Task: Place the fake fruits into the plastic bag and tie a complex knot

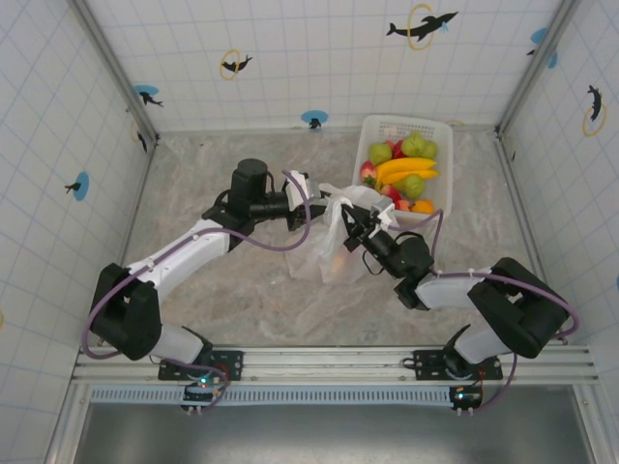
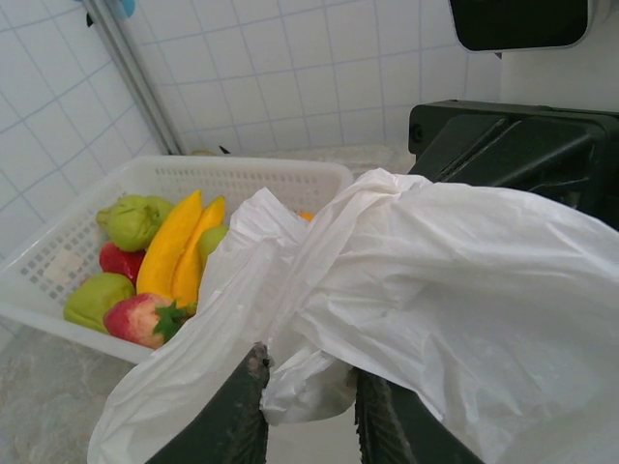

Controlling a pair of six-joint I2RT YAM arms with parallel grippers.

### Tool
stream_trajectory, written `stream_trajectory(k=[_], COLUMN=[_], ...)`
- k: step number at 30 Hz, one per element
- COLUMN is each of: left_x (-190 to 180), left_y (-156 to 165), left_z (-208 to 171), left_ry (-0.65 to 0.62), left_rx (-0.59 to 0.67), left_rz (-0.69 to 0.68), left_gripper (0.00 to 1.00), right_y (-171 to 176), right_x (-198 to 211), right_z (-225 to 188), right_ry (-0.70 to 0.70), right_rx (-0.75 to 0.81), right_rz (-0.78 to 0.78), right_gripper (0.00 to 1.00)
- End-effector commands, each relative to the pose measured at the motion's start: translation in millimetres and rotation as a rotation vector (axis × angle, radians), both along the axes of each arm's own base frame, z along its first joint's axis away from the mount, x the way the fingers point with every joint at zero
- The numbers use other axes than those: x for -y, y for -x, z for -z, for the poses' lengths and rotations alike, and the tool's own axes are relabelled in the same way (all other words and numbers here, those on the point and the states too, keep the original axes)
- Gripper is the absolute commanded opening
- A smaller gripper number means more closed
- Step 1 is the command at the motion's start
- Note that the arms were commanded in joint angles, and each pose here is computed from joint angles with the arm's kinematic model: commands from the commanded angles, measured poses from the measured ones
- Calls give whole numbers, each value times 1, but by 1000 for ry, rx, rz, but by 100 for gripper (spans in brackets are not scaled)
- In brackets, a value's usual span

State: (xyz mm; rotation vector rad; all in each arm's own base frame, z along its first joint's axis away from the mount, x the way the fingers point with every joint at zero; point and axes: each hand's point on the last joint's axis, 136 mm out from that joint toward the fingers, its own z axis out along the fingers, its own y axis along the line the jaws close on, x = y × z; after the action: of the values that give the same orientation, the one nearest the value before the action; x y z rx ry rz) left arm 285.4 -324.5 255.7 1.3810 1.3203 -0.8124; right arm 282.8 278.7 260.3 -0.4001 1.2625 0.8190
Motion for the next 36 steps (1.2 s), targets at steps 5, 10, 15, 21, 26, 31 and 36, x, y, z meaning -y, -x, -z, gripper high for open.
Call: stream_trajectory(k=[5, 10, 15, 21, 26, 31, 36], left_x=[3, 2, 1, 4, 4, 3, 3], left_y=[0, 0, 3, 4, 4, 5, 5], left_z=[-16, -16, -16, -12, -11, -13, -14], left_ry=[21, 18, 21, 26, 27, 29, 22], left_rx=[28, 27, 14, -37, -49, -51, -47], left_rz=[29, 20, 26, 36, 33, 34, 33], left_gripper=[9, 0, 0, 0, 0, 0, 0], right_y=[-1, -3, 1, 11, 26, 43, 63], right_x=[-5, -1, 8, 26, 53, 80, 76], right_z=[-15, -16, -21, -24, -26, -39, -34], right_ry=[-15, -4, 25, 93, 166, 188, 57], right_rx=[24, 15, 17, -13, -107, -309, -633], right_rz=[-6, 8, 31, 56, 85, 77, -131], right_gripper=[0, 10, 27, 52, 72, 77, 73])
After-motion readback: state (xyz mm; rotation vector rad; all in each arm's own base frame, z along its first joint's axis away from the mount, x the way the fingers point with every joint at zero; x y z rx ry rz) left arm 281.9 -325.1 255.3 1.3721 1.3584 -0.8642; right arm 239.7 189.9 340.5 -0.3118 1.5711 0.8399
